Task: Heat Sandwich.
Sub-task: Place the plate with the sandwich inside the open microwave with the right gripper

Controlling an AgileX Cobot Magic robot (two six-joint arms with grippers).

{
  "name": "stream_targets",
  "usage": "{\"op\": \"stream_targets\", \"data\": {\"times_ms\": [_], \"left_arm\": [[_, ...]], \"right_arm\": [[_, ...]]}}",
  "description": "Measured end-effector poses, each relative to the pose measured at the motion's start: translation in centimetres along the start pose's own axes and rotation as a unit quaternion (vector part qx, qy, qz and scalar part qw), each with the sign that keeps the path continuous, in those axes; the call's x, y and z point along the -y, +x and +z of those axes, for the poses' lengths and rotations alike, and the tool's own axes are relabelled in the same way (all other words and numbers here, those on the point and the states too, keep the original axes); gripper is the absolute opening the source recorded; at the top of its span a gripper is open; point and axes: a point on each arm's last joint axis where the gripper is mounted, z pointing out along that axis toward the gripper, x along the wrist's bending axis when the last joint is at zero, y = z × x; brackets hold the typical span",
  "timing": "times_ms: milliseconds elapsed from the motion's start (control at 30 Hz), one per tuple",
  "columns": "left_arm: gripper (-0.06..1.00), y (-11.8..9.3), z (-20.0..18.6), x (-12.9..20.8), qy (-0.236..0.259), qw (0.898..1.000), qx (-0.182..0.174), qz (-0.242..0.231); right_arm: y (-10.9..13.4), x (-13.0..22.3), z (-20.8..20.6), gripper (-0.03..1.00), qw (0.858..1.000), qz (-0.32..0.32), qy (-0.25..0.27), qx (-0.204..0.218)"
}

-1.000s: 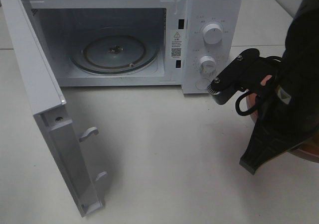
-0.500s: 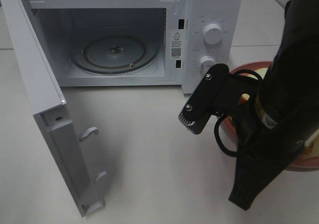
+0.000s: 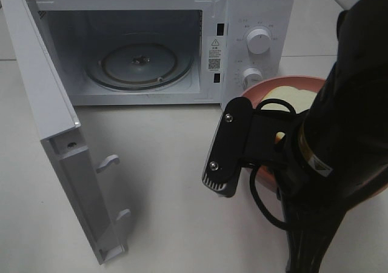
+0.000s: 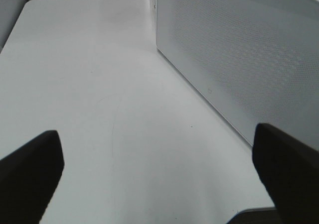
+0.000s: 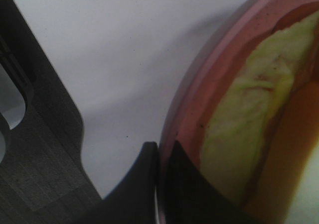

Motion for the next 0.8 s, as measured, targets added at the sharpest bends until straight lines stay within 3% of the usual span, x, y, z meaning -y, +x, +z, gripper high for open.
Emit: {"op": "stream_targets", "data": {"times_ms": [400, 600, 800], "left_arm": [[0.97, 0.0, 0.0, 0.0, 0.0, 1.0, 0.0, 0.0], [0.97, 0.0, 0.0, 0.0, 0.0, 1.0, 0.0, 0.0], [0.97, 0.0, 0.0, 0.0, 0.0, 1.0, 0.0, 0.0]], "right_arm": [[0.0, -0.7, 0.0, 0.03, 0.992, -0.12, -0.038, 0.003], [0.1, -1.0, -0.1, 0.03, 0.98, -0.189, -0.057, 0.006], [0.6, -1.1, -0.1, 0.03, 0.965, -0.252, -0.065, -0.018]]}}
